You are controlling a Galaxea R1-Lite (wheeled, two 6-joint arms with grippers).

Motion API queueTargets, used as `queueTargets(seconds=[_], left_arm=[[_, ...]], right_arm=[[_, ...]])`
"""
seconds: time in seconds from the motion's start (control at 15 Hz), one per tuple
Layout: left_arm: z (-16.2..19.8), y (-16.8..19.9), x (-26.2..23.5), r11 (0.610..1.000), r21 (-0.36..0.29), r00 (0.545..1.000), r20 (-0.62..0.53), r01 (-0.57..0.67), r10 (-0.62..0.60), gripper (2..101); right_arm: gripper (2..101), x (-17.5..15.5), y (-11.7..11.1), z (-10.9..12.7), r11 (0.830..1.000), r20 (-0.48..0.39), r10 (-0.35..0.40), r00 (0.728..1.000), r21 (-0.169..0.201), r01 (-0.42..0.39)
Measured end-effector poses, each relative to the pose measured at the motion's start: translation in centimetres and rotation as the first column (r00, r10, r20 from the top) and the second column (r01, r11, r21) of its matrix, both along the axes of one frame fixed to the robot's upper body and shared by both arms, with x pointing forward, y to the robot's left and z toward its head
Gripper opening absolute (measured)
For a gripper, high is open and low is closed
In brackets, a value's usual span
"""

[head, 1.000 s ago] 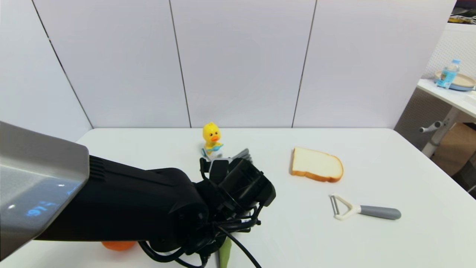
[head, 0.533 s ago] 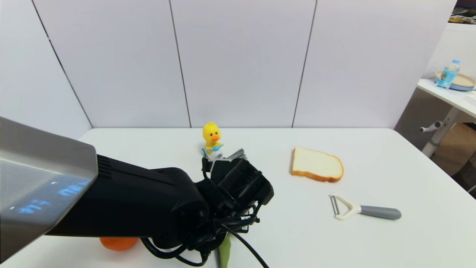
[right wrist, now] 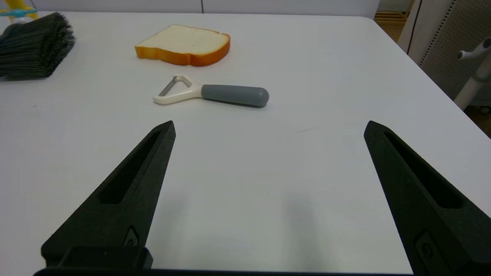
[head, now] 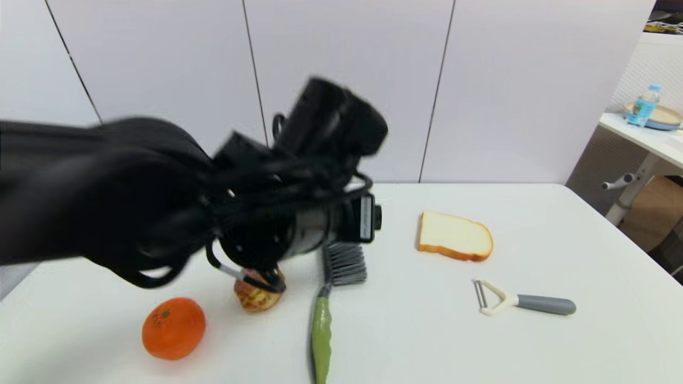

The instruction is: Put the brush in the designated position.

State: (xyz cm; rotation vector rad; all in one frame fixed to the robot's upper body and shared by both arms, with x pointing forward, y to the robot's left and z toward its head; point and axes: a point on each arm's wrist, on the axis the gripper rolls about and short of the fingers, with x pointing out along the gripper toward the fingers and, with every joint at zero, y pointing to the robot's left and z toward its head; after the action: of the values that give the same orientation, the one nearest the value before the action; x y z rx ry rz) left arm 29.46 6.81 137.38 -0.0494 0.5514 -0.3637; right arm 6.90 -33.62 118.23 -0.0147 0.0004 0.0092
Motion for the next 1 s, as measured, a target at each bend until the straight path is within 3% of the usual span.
queueTargets(seconds=[0.07,0.13,0.33,0.47,0.53,0.6,0.73,0.87,1.0], left_arm=[[3.6,1.2,-0.4,1.000,0.003,0.996,0.086,0.030,-0.030,88.1],[6.8,3.2,-0.5,0.997,0.060,0.983,0.176,0.039,-0.050,89.3],[11.9,11.4,1.7,0.935,0.354,0.923,0.369,-0.031,-0.109,92.0],[12.7,17.0,2.4,0.870,0.493,0.898,0.387,-0.009,-0.211,93.3],[12.1,19.4,2.1,0.843,0.533,0.889,0.353,0.067,-0.293,93.8],[10.8,20.9,1.5,0.830,0.536,0.875,0.314,0.157,-0.368,94.3],[6.5,23.5,-0.3,0.843,0.448,0.877,0.223,0.296,-0.426,95.2],[3.0,25.5,-4.4,0.897,0.338,0.913,0.192,0.283,-0.360,95.7],[-0.1,26.3,-9.4,0.951,0.259,0.950,0.213,0.170,-0.228,96.2]], right_arm=[[97.3,0.0,0.0,0.0,1.000,0.000,0.000,1.000,-0.001,0.000],[97.3,0.0,0.0,0.0,1.000,0.000,0.000,1.000,0.000,0.000],[97.3,0.0,0.0,0.0,1.000,0.000,0.000,1.000,0.000,0.000],[97.3,0.0,0.0,0.0,1.000,0.000,0.000,1.000,0.000,0.000],[97.3,0.0,0.0,0.0,1.000,0.000,0.000,1.000,-0.001,0.000],[97.3,0.0,0.0,0.0,1.000,0.000,0.000,1.000,0.000,0.000],[97.3,0.0,0.0,0.0,1.000,0.000,0.000,1.000,0.000,0.000],[97.3,0.0,0.0,0.0,1.000,0.000,0.000,1.000,0.000,0.000],[97.3,0.0,0.0,0.0,1.000,0.000,0.000,1.000,0.000,0.000]])
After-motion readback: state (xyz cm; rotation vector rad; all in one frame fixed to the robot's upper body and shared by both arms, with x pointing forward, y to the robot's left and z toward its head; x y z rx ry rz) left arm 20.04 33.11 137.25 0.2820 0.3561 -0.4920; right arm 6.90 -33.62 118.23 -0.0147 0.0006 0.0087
